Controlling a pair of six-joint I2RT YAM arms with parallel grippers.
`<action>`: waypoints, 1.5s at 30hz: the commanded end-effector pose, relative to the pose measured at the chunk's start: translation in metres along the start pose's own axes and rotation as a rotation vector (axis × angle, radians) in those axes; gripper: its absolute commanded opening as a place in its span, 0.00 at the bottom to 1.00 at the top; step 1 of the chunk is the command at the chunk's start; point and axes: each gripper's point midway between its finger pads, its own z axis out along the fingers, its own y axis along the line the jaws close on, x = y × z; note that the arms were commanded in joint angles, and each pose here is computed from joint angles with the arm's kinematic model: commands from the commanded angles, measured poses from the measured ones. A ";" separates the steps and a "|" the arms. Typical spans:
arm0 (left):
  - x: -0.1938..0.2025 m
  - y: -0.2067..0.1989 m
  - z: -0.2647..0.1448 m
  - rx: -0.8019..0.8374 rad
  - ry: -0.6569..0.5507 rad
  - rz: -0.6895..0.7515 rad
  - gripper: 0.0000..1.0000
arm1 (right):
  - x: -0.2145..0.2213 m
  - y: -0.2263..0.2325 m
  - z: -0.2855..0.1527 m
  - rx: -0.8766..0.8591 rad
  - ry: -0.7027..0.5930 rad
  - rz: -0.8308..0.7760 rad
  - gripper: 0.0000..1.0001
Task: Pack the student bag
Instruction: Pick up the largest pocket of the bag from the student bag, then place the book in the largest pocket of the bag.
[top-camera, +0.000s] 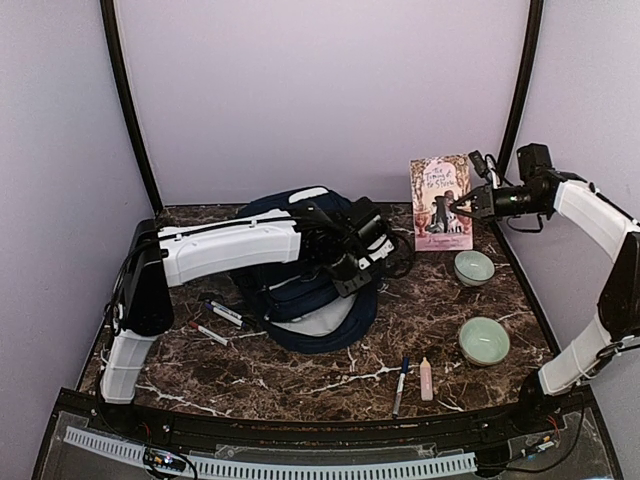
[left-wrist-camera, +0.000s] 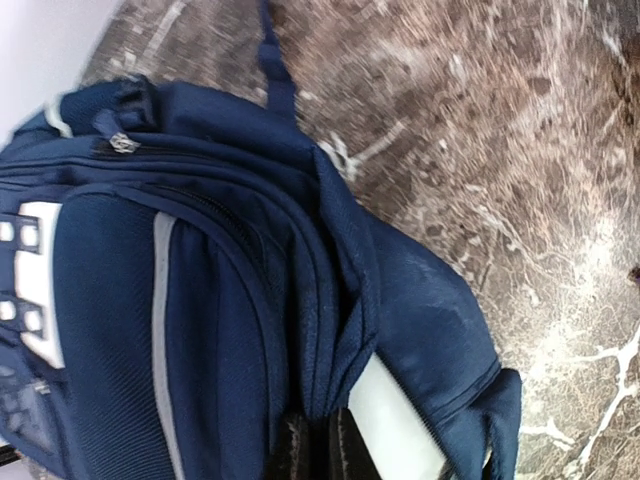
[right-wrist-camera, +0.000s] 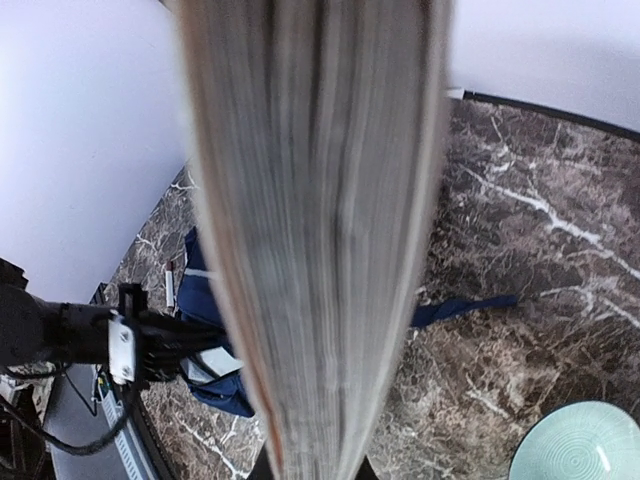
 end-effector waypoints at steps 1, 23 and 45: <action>-0.043 0.066 -0.086 -0.197 -0.180 -0.036 0.00 | 0.023 0.014 -0.004 -0.043 0.015 0.028 0.00; -0.067 0.139 -0.144 -0.335 -0.347 -0.208 0.00 | 0.133 0.100 0.056 -0.412 0.248 0.219 0.00; -0.073 0.141 -0.203 -0.267 -0.580 -0.250 0.00 | 0.180 0.134 0.143 -0.573 0.498 0.334 0.00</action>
